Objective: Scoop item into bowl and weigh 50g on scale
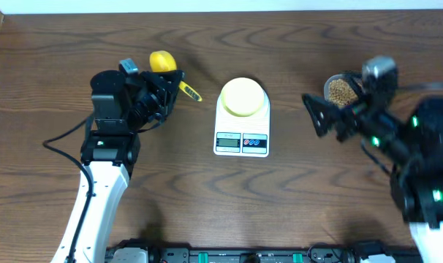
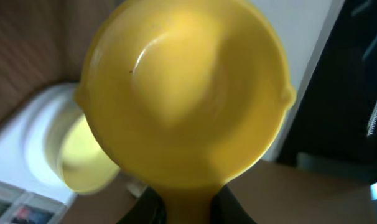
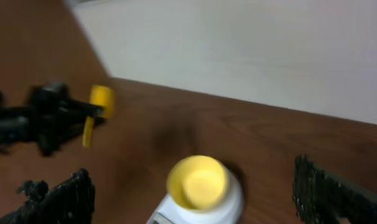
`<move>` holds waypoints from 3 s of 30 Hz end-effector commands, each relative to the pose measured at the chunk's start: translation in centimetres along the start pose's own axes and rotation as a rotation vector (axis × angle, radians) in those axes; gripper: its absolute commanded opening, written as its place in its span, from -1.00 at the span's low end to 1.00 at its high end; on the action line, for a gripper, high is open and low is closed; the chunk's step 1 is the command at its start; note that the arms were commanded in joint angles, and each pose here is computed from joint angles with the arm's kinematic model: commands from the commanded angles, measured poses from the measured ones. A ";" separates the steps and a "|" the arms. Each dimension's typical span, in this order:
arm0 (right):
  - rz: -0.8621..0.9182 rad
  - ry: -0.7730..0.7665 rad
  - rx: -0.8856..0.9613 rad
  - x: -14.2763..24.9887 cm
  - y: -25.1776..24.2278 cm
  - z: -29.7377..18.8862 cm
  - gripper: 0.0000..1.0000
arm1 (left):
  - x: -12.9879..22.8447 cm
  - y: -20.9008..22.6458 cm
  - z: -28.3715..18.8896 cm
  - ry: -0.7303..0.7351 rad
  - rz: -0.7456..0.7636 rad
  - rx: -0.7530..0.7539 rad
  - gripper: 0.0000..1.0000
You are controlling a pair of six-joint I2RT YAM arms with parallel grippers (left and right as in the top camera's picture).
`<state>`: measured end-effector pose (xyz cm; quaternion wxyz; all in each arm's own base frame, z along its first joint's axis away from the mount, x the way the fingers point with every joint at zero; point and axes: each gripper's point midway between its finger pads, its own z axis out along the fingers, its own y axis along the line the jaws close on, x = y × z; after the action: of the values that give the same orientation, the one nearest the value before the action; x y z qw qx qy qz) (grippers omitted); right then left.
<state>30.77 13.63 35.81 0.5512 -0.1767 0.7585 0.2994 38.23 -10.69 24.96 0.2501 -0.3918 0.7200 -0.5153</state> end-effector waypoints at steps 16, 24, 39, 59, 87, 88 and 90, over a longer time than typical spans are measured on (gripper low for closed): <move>0.211 0.296 -0.224 8.4 6.2 11.4 0.51 | 6.8 -0.5 1.8 0.118 -0.217 -0.027 -0.85; 0.158 0.233 -0.042 8.6 7.3 13.1 0.47 | 9.1 -0.5 2.2 0.164 -0.196 -0.036 -0.84; 0.153 0.250 -0.044 9.3 7.6 13.5 -0.98 | 10.2 -0.5 2.3 0.195 -0.178 -0.040 -0.84; 0.136 0.300 0.261 0.6 -1.6 7.4 -0.98 | 9.2 0.0 2.4 0.156 0.890 0.023 0.96; 0.413 0.935 0.685 14.9 -26.8 2.5 -0.98 | 5.1 5.7 1.0 0.274 1.254 -0.422 0.95; 0.416 0.941 0.684 15.2 -26.9 2.6 -0.98 | 5.1 6.1 1.3 0.285 1.248 -0.433 0.95; 0.422 0.977 0.674 16.5 -27.4 2.9 -0.98 | 4.9 7.6 2.1 0.317 1.231 -0.466 0.95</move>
<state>43.25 -3.63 13.34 0.1010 0.0565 0.9927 0.0348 34.07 -14.92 18.80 0.3137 0.1229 0.9247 -0.1771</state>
